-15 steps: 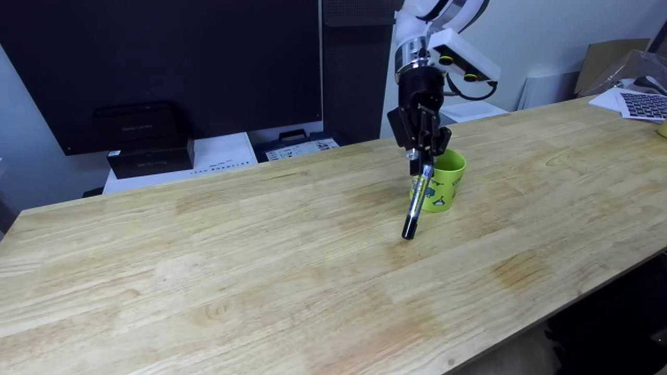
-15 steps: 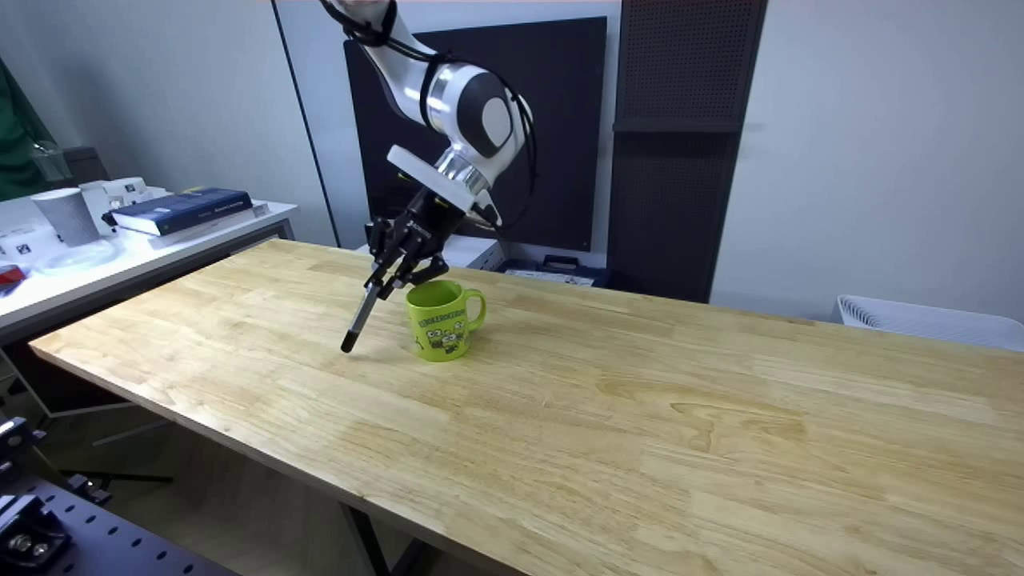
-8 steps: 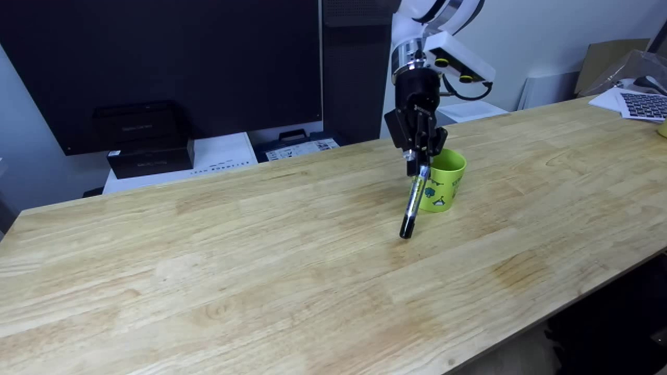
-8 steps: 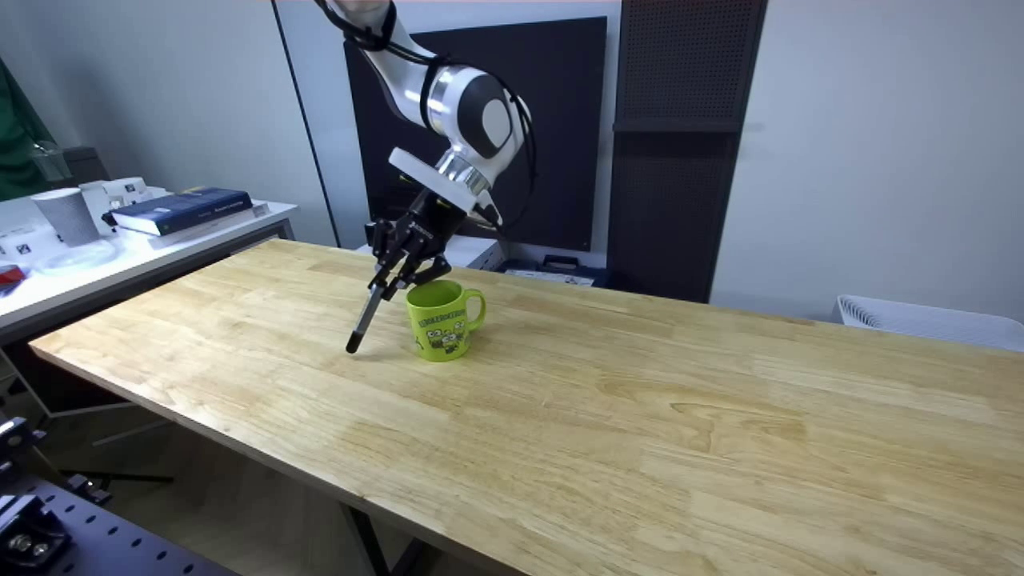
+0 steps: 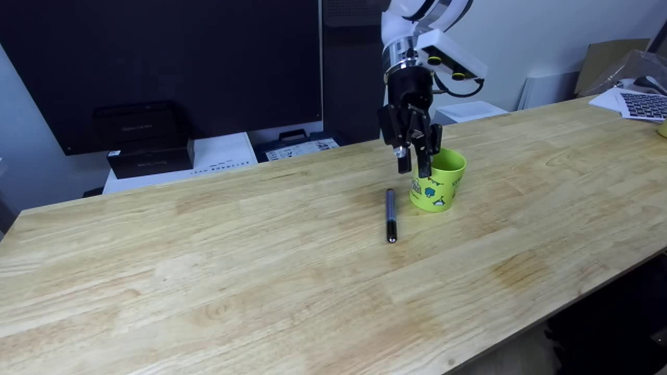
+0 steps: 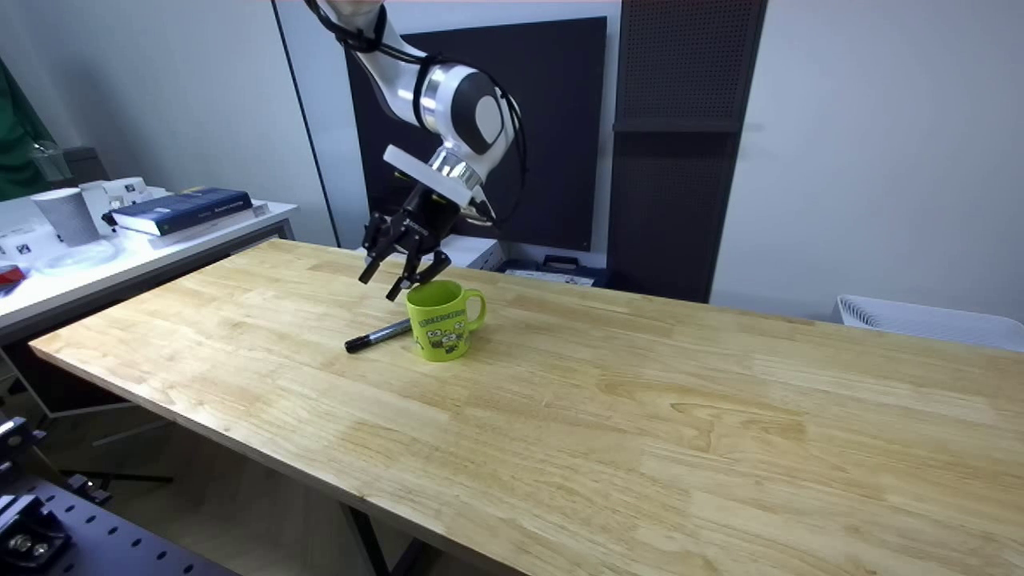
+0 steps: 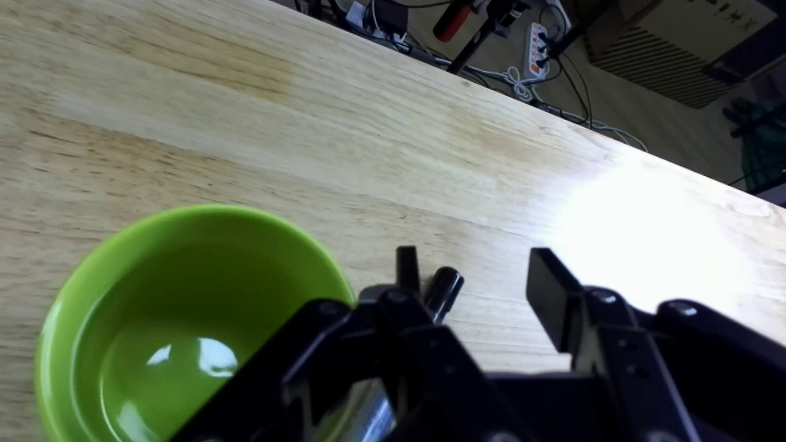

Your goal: Take the marker out of the yellow mug

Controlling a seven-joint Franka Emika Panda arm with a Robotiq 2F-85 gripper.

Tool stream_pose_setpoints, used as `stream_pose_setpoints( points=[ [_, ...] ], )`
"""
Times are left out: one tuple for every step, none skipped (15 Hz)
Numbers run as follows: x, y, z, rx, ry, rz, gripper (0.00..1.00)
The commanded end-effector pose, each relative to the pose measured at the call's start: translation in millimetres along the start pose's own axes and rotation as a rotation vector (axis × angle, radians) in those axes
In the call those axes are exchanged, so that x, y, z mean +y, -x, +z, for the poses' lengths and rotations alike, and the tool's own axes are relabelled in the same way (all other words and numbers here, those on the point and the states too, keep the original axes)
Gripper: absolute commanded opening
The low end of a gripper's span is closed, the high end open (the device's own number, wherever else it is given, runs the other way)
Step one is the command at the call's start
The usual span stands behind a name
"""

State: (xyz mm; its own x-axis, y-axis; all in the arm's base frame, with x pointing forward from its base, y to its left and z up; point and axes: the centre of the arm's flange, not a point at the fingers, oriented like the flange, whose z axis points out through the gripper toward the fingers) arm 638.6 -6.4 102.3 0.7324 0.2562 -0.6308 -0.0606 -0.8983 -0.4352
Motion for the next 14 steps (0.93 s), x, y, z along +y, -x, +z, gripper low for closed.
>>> stream_pose_setpoints(
  points=[
    [-18,-9,-11,-0.016,0.052,-0.017,0.81],
    [-23,-9,-12,-0.014,0.069,-0.026,0.87],
    [-30,-8,-12,-0.013,0.095,-0.035,0.95],
    [-37,-7,-12,-0.011,0.124,-0.044,0.99],
    [-43,-6,-12,-0.009,0.160,-0.050,1.00],
    [-49,-5,-12,-0.005,0.199,-0.053,1.00],
    [-56,-4,-11,-0.001,0.248,-0.055,1.00],
    [-63,-2,-11,0.006,0.292,-0.058,1.00],
    [-70,0,-11,0.017,0.337,-0.064,1.00],
    [-78,3,-11,0.033,0.393,-0.069,1.00],
    [-86,6,-11,0.052,0.449,-0.073,1.00],
    [-93,9,-12,0.074,0.498,-0.078,1.00],
    [-100,13,-12,0.100,0.548,-0.079,1.00],
    [-107,18,-12,0.131,0.595,-0.082,1.00]
  ],
)
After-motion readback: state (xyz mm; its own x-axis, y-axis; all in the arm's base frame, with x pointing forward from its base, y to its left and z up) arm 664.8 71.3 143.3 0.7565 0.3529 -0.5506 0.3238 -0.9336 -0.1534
